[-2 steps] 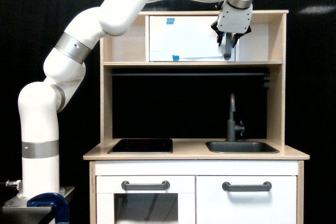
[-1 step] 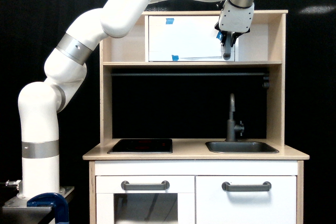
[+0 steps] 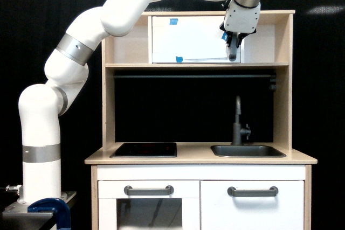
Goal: Open the oven door
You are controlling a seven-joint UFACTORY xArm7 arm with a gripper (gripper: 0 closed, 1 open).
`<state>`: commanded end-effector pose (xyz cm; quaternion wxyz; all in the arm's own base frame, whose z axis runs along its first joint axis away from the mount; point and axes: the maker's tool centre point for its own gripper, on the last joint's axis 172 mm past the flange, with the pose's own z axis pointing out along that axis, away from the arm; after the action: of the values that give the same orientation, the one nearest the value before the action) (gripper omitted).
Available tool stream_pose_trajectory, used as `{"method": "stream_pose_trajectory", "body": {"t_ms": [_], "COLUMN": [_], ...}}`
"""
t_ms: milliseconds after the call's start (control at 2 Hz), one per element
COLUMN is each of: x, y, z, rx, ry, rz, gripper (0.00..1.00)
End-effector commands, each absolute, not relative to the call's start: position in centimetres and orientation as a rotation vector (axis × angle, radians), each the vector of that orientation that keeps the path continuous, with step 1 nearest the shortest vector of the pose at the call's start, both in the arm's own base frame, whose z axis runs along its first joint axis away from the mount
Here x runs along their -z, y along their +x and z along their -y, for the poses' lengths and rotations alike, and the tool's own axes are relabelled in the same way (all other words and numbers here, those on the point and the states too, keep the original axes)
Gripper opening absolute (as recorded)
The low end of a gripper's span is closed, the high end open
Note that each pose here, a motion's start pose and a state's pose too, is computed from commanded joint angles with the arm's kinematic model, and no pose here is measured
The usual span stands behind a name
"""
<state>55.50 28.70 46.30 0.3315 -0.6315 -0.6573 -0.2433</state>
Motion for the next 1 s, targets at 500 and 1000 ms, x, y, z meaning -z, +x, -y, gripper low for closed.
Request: {"method": "stream_pose_trajectory", "body": {"t_ms": [500, 1000], "x": [-46.6, -46.4], "y": [53.2, 51.6], "z": [-23.1, -18.0], "rx": [0.636, 0.636], "ry": [-1.651, -1.651], "rz": [1.718, 1.718], "gripper": [0.0, 0.0]}}
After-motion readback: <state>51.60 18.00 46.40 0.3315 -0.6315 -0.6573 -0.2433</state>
